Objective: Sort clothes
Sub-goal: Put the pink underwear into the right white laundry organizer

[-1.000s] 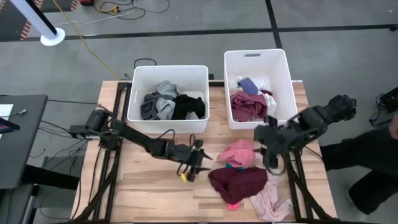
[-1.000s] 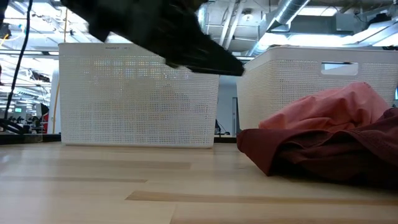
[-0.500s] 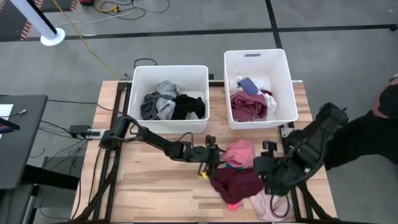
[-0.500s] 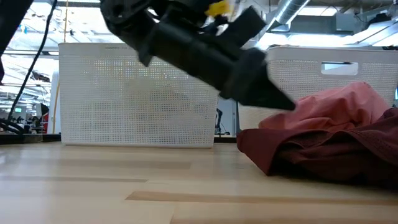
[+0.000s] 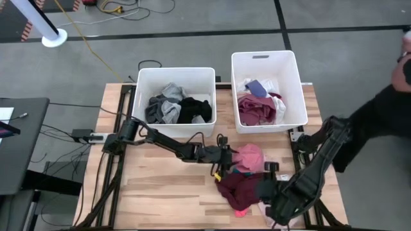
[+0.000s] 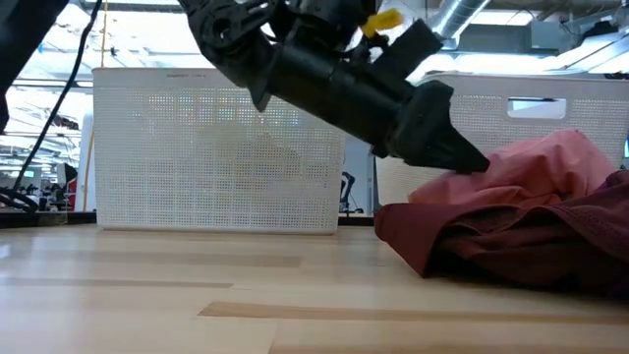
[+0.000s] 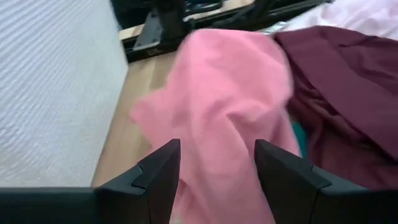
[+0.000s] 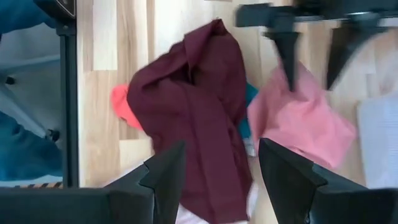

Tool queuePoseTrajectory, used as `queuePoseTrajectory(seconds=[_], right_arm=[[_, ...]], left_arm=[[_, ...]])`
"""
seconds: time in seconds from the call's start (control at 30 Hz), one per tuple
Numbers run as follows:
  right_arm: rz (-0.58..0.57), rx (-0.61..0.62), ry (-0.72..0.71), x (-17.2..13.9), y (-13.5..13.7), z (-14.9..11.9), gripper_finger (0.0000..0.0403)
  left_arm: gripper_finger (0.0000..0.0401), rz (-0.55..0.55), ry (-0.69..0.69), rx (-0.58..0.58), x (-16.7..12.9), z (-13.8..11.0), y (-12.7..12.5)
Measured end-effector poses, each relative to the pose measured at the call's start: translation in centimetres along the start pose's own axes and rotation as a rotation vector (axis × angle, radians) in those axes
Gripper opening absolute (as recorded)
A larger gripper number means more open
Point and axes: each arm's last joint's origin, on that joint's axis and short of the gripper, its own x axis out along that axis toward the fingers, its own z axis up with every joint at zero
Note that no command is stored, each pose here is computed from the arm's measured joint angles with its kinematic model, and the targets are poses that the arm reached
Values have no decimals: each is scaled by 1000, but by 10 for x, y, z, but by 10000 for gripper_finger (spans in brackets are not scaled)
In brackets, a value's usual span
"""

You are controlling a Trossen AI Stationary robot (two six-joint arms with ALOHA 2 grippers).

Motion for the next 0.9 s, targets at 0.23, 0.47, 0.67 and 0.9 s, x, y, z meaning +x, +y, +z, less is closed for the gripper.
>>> queuePoseTrajectory(seconds=[0.23,0.47,0.67,0.9], right_arm=[[-27,-19,22,22,17,2,217],[-61,1,32,34,24,2,217],[-81,22,-32,35,26,6,217],[-88,38,-89,35,27,9,217]], left_arm=[[201,-106,3,-42,3,-3,9],[201,-174,26,-49,3,-7,7],[153,-177,44,-37,3,-9,8],[9,-177,47,46,3,-10,9]])
